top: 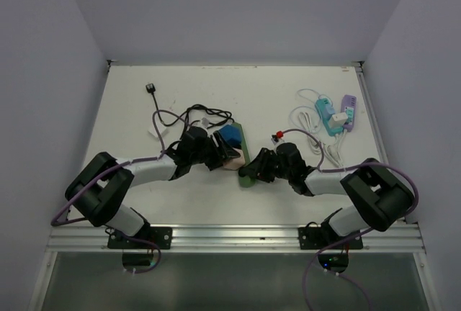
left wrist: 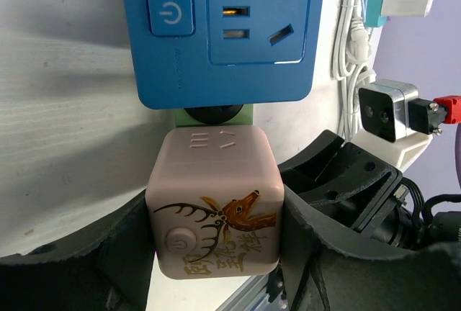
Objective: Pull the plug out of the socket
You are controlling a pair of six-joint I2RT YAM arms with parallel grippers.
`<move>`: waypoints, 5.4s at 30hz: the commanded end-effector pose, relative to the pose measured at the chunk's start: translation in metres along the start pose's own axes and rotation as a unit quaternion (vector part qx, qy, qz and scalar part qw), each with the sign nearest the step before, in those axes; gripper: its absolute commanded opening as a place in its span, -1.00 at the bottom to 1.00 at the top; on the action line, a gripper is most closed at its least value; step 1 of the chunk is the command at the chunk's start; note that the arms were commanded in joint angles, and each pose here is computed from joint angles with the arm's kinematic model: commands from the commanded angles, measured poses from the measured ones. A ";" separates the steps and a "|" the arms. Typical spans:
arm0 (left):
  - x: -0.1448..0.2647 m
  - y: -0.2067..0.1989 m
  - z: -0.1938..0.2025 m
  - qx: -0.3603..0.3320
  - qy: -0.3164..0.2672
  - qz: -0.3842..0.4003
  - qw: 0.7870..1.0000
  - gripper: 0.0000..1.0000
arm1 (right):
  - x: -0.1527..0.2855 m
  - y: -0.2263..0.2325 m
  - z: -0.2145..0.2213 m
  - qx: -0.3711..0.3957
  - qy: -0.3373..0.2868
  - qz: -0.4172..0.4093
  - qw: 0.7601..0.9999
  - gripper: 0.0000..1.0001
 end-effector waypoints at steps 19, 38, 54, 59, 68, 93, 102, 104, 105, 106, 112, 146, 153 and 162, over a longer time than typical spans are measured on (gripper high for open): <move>0.023 -0.059 -0.032 0.006 -0.103 0.070 0.992 -1.00 | 0.020 -0.107 0.010 -0.091 -0.037 0.266 0.959 -1.00; 0.062 -0.003 -0.078 -0.050 -0.151 -0.115 0.981 -1.00 | 0.017 -0.105 0.006 -0.078 -0.037 0.259 0.962 -1.00; 0.113 0.082 -0.135 -0.114 -0.298 -0.386 0.865 -0.67 | 0.009 -0.098 0.007 -0.065 -0.009 0.224 0.972 -1.00; 0.101 0.088 -0.151 -0.112 -0.322 -0.363 0.867 -0.48 | 0.008 -0.097 0.007 -0.061 -0.004 0.220 0.974 -1.00; 0.085 0.103 -0.155 -0.099 -0.321 -0.361 0.870 -0.10 | 0.009 -0.093 0.005 -0.054 -0.007 0.212 0.976 -1.00; 0.096 0.013 -0.116 -0.105 -0.197 -0.089 0.971 0.99 | -0.003 -0.050 0.011 0.045 0.071 0.152 0.985 -1.00; 0.044 -0.030 -0.085 -0.115 -0.113 -0.028 0.987 0.99 | -0.002 -0.035 0.015 0.080 0.120 0.126 0.982 -1.00; 0.034 -0.041 -0.082 -0.112 -0.113 -0.011 0.987 0.99 | 0.001 -0.034 0.014 0.086 0.122 0.126 0.981 -1.00; 0.026 -0.041 -0.079 -0.109 -0.106 -0.009 0.988 0.99 | 0.001 -0.033 0.014 0.089 0.125 0.124 0.980 -1.00; 0.022 -0.042 -0.078 -0.098 -0.103 -0.007 0.990 0.99 | 0.002 -0.033 0.015 0.091 0.129 0.123 0.980 -1.00; -0.002 -0.049 -0.082 -0.089 -0.104 -0.004 0.991 0.99 | 0.006 -0.027 0.019 0.097 0.156 0.102 0.978 -1.00; -0.027 -0.019 -0.062 -0.068 -0.057 -0.008 0.996 -0.40 | 0.010 -0.018 0.027 0.091 0.172 0.037 0.980 -0.86; -0.022 -0.017 -0.053 -0.069 -0.039 0.011 0.997 -1.00 | 0.012 -0.005 0.019 0.094 0.137 0.004 0.986 0.41; -0.009 -0.016 -0.045 -0.063 -0.031 0.028 0.997 -1.00 | -0.012 -0.001 0.005 0.091 0.119 0.008 0.989 0.68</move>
Point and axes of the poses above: each gripper's point midway between its finger pads, its own x axis back along the fingers, its own y axis along the line the jaws close on, z = x × y, the point moved 7 cm from there along x, back along the fingers, and after that the axes turned 1 degree about x, right-handed, at the moved point
